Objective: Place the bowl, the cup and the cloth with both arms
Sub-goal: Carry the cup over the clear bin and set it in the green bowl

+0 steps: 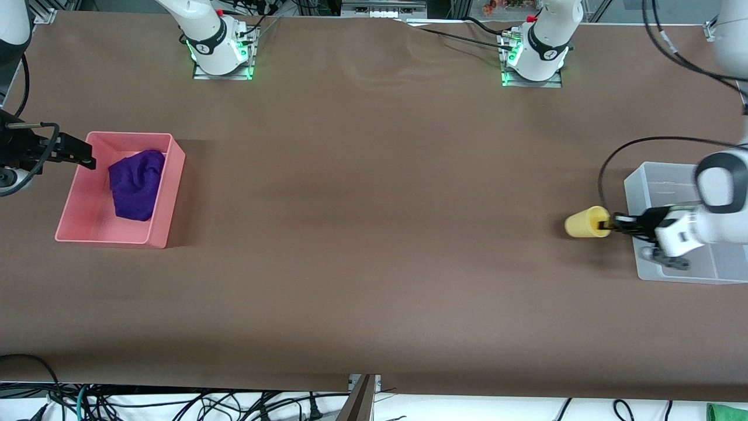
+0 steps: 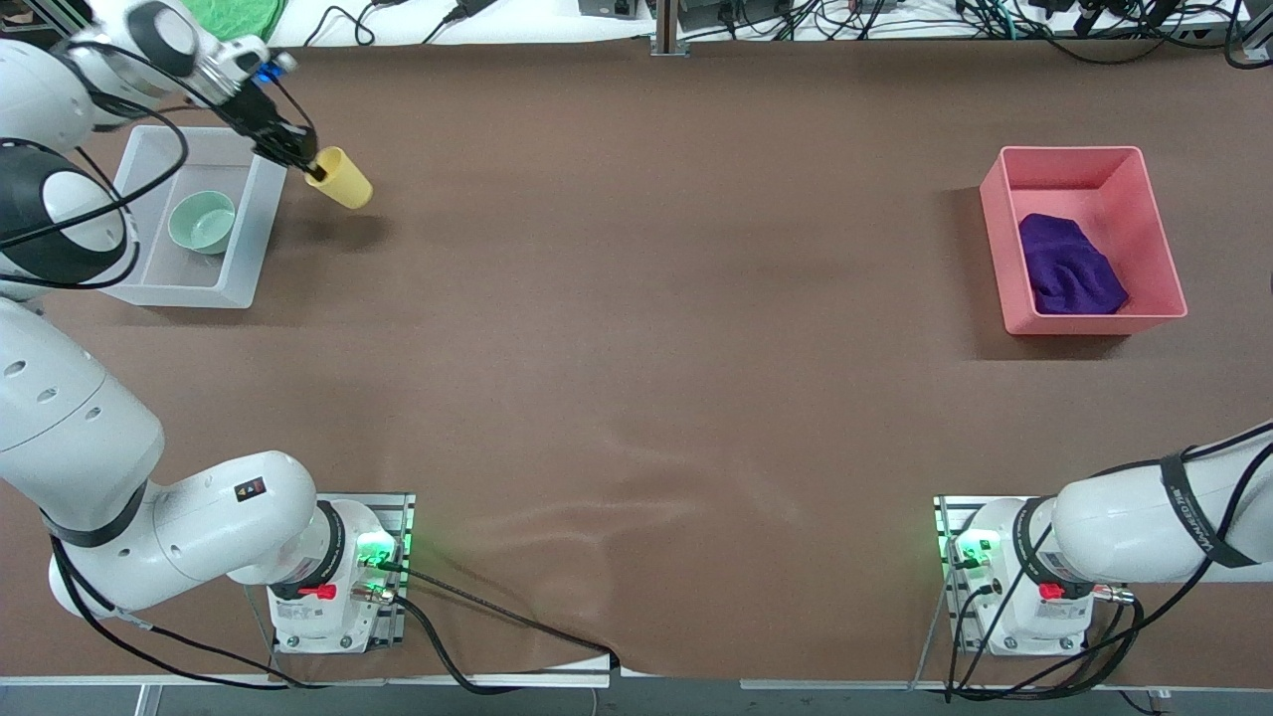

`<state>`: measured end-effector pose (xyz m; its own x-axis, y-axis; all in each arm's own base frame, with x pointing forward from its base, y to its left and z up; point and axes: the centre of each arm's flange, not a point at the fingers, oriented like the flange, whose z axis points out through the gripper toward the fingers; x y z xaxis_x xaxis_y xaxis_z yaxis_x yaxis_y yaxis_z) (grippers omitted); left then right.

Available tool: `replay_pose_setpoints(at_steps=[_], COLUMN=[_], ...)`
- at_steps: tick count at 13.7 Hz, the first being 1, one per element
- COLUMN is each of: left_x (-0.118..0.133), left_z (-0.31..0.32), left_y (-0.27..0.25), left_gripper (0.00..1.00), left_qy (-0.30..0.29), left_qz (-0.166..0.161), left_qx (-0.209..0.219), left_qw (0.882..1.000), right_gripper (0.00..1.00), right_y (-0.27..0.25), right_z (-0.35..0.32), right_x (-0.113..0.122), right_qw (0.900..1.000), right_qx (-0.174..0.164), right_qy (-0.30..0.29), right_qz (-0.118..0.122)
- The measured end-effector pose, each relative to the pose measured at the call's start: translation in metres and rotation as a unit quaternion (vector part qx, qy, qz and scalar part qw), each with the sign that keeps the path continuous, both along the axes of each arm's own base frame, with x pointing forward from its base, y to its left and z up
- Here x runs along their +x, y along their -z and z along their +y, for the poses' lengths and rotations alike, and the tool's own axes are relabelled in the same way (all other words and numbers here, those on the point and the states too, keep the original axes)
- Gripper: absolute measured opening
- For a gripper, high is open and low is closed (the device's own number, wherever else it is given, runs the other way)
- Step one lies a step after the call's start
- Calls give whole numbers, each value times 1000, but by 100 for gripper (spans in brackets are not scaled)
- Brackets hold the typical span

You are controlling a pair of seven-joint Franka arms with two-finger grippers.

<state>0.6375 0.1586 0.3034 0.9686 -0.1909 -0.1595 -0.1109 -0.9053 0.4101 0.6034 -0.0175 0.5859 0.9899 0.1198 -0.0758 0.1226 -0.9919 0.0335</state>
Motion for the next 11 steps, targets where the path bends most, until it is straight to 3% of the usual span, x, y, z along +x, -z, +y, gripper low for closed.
replay_pose_setpoints(at_steps=[1, 3, 7, 9, 11], left_x=[-1, -4, -16, -30, -43], left_z=[20, 54, 125, 177, 208], left_y=[-19, -53, -78, -68, -39], left_gripper=[3, 3, 3, 3, 3], left_qy=[-2, 22, 79, 101, 101], left_qz=[6, 17, -4, -33, -30], left_qx=[3, 53, 138, 152, 141], left_qw=[1000, 998, 987, 983, 984], right_gripper=[100, 100, 100, 100, 100], right_y=[0, 1, 2, 2, 2], right_z=[0, 0, 1, 1, 1], right_x=[0, 0, 1, 1, 1], right_qw=[1000, 1000, 1000, 1000, 1000], right_qx=[0, 0, 0, 0, 0], right_qy=[1, 3, 14, 16, 16], right_qz=[0, 1, 1, 1, 1])
